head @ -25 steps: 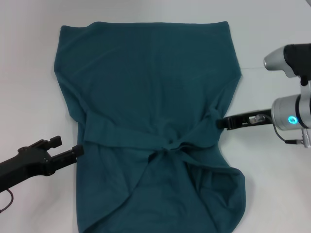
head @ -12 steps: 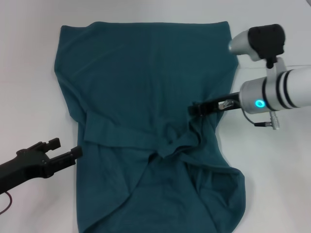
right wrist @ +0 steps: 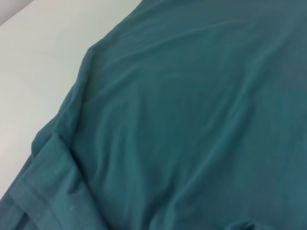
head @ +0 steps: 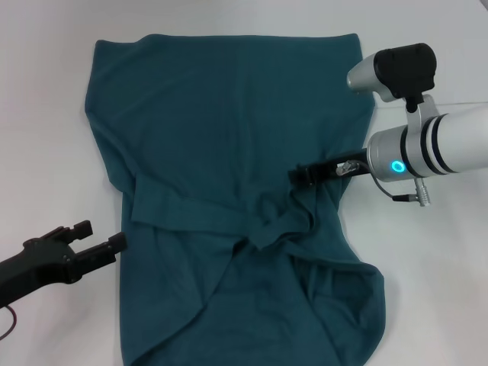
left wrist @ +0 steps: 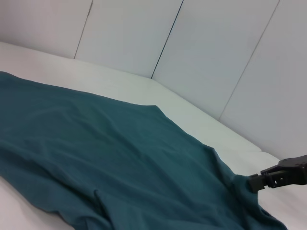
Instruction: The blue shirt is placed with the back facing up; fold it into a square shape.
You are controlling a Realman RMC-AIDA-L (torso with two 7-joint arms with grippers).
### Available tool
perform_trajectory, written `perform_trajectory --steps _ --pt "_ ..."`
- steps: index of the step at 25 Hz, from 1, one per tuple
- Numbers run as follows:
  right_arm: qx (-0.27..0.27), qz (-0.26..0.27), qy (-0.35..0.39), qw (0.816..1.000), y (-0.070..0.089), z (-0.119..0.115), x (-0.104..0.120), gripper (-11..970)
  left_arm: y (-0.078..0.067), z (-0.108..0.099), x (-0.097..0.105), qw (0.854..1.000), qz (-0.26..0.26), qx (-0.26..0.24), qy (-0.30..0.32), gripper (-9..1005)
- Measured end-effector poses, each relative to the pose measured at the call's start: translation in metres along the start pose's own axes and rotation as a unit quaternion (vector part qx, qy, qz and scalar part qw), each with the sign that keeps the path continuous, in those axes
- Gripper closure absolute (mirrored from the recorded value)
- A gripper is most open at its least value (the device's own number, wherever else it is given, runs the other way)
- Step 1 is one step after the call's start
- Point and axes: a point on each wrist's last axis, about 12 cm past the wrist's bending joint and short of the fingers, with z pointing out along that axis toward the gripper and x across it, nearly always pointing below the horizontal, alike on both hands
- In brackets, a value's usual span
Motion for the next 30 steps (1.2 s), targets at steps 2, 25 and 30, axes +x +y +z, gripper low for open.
perform_trajectory --steps 2,25,30 --pt "0.003 -0.001 -0.001 1.000 -0.001 0.000 0.000 869 0.000 0.000 0.000 1.000 0.000 0.000 0.000 120" --pt "0.020 -0.061 -0.037 0.997 0.012 -0.003 -0.033 485 0.001 -0.004 -0.002 1.000 0.001 0.002 -0.002 120" --pt "-0.022 -0.025 -0.011 0.999 0.011 -0.007 -0.009 491 0.002 -0.006 -0.002 1.000 -0.003 0.001 -0.006 121"
